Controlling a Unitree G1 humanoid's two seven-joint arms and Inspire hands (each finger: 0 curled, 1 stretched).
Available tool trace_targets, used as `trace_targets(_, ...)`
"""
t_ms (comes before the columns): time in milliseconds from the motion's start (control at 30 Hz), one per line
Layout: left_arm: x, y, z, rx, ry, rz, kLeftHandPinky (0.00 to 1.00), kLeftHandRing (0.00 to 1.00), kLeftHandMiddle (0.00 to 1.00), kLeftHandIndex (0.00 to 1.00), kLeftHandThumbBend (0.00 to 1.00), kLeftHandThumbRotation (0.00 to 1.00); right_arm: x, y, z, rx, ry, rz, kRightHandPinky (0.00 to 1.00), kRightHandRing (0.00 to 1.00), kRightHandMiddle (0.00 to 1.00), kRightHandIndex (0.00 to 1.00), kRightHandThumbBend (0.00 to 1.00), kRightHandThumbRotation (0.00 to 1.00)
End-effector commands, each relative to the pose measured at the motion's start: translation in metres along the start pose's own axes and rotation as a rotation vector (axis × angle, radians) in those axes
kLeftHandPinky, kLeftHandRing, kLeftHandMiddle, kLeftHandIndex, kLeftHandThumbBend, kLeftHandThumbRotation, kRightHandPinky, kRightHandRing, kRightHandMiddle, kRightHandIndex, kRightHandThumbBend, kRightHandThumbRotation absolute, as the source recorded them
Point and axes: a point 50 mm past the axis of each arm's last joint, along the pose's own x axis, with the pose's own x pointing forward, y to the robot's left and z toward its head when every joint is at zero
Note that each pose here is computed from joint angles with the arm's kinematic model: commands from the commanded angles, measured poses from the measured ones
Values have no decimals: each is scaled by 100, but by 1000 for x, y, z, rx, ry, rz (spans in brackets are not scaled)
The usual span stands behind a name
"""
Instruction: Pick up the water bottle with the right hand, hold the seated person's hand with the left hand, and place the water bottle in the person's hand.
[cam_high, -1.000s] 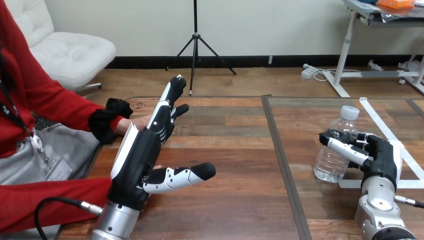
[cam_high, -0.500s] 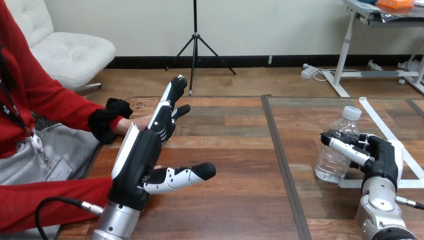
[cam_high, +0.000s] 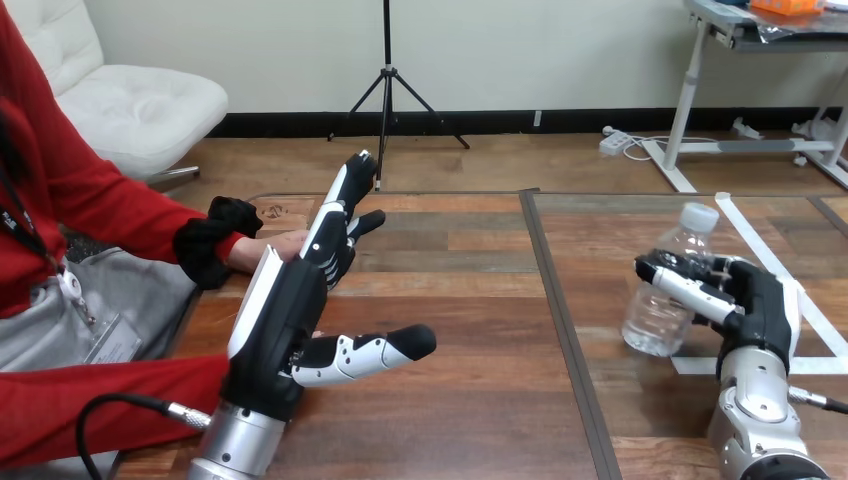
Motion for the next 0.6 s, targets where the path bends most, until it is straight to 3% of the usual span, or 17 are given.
trace_targets(0, 22, 1, 11, 17, -87, -11, 90, 99, 100, 100, 100, 51, 8, 16, 51, 77, -220, 56, 37, 42, 44, 40, 86, 0)
trace_targets(300, 24, 2, 10, 19, -77, -6, 90, 99, 100, 100, 100, 51, 5, 20, 58, 151, -286, 121, 38, 41, 43, 40, 83, 0)
trace_targets(567, 24, 8, 10, 58, -65, 8, 90, 99, 100, 100, 100, 51, -2, 27, 69, 189, -395, 199, 38, 39, 40, 38, 83, 0)
